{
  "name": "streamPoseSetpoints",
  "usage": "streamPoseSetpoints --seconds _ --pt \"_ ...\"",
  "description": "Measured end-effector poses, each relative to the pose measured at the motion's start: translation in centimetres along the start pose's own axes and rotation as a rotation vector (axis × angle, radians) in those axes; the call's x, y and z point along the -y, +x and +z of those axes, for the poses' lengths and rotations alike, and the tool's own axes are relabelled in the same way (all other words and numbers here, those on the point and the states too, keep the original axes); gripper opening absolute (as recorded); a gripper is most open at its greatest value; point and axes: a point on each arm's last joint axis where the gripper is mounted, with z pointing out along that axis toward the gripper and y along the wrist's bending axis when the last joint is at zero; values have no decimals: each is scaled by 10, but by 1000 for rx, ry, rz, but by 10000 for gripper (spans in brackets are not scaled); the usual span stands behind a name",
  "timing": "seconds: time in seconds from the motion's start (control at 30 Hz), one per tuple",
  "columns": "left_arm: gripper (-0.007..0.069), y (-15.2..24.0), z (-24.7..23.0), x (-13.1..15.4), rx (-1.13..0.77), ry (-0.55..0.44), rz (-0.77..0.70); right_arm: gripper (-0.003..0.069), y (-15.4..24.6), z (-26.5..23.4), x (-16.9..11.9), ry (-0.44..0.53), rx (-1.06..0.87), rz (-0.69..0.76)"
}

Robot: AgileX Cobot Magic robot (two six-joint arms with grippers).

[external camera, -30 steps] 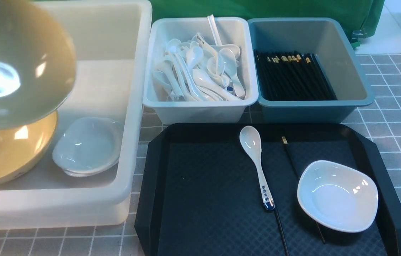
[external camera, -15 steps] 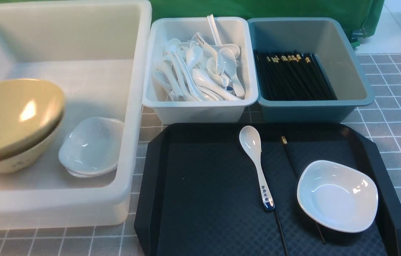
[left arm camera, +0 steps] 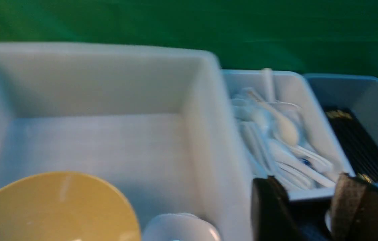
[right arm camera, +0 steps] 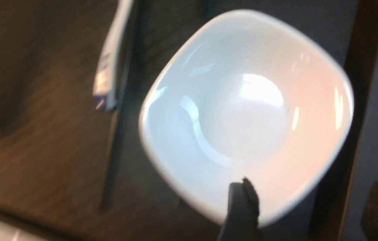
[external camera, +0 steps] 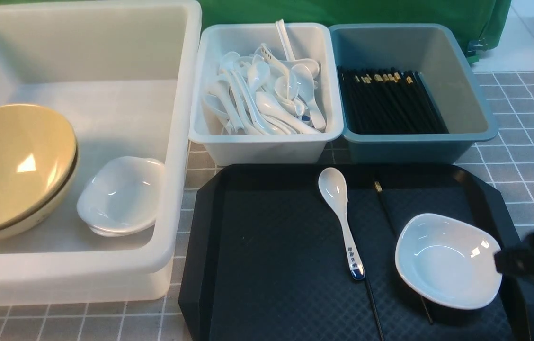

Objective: On grey table put chopsticks spoon bowls plates into blue grey white boxes.
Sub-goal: 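Reach for and grasp the small white dish on the black tray, then place the white bowl into the white bin on top of the stacked bowls with the right gripper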

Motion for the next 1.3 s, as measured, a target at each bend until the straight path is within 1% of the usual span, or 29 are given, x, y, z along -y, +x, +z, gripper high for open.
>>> streamPoseSetpoints --seconds 0.03,0.07,0.1,0.17,0.2,0.27,0.37,0.43,0.47,0.5,0.53,0.57,0.6,0.7,0.77,0.87,0.93,1.03,1.13,1.17,1.2,1.27,1.3 --pt "109 6 -5 11 1 41 34 492 -9 8 2 4 -14 -1" --pt "109 7 -6 13 1 49 38 492 -11 10 3 5 -16 -3" --pt "40 20 -11 25 -6 97 72 492 -25 21 5 8 -28 -24" --pt "3 42 -19 36 -9 147 119 492 -43 42 11 9 -66 -52" --pt "-5 62 -19 38 -29 157 145 492 -53 51 12 7 -77 -77" --pt "-10 90 -22 36 -48 138 194 492 -62 69 16 -1 -122 -106" --pt "-10 135 -26 27 -60 59 255 490 -64 96 22 -17 -199 -155" --pt "-10 165 -26 20 -54 6 285 467 -60 108 25 -29 -246 -182" --pt "-10 175 -27 18 -38 -16 300 445 -58 112 26 -36 -268 -188" --pt "-10 183 -29 16 -4 -43 317 403 -56 114 25 -47 -288 -191" --pt "-10 190 -30 14 22 -63 328 356 -57 113 24 -57 -291 -183" --pt "-10 198 -31 12 57 -82 337 285 -56 112 23 -75 -310 -174" --pt "-10 202 -31 11 85 -95 341 235 -56 111 21 -91 -323 -169" --pt "-10 214 -31 7 164 -127 346 108 -62 96 13 -148 -343 -153" --pt "-10 220 -31 6 206 -143 347 67 -69 83 7 -170 -335 -162" --pt "-10 227 -31 4 255 -161 347 61 -85 56 -2 -194 -270 -188" --pt "-10 229 -31 2 301 -176 348 61 -105 25 -23 -240 -124 -204" --pt "-10 228 -32 2 328 -183 340 61 -128 -1 -73 -399 96 -237" --pt "-10 227 -32 2 338 -183 329 61 -138 -6 -122 -560 265 -255" --pt "-10 227 -32 2 339 -183 326 61 -141 -4 -139 -618 324 -236" --pt "-10 227 -32 2 340 -183 326 61 -141 -2 -159 -664 373 -277" --pt "-10 227 -32 2 341 -182 322 61 -142 9 -190 -723 429 -296" --pt "-10 227 -32 2 341 -182 320 61 -144 14 -206 -730 466 -338"
